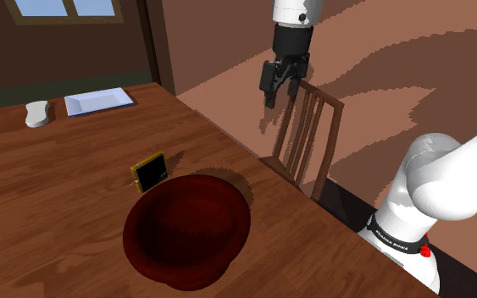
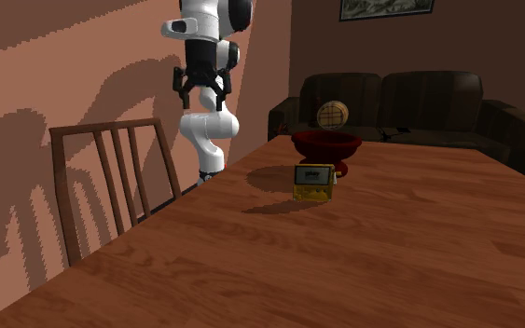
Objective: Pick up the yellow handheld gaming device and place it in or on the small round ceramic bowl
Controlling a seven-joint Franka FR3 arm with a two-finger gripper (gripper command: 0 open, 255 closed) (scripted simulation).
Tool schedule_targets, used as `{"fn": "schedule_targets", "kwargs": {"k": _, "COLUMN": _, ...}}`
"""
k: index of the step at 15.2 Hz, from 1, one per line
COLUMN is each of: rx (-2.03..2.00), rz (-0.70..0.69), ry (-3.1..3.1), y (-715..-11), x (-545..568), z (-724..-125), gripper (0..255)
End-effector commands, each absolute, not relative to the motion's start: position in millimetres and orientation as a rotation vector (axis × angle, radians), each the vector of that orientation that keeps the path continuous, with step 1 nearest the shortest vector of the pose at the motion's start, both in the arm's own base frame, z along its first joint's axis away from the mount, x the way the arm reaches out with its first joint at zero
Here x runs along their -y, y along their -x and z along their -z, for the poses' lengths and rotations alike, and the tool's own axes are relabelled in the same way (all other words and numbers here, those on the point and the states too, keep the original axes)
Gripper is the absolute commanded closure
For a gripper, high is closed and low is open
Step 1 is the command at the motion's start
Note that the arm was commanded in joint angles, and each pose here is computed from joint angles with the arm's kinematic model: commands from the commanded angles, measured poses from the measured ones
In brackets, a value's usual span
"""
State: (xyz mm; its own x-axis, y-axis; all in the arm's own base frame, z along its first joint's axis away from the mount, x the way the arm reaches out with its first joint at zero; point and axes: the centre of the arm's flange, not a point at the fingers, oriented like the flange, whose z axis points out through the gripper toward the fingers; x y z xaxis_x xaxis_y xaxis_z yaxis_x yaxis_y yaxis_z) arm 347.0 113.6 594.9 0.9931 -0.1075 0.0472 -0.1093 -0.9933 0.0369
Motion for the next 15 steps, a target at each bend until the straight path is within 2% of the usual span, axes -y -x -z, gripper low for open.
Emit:
{"fn": "schedule_targets", "kwargs": {"k": 1, "rx": 0.169, "rz": -0.072, "ry": -3.101, "y": -356, "x": -137, "z": -584, "gripper": 0}}
{"fn": "schedule_targets", "kwargs": {"k": 15, "rx": 0.165, "rz": -0.080, "ry": -3.122, "y": -424, "x": -299, "z": -540, "gripper": 0}}
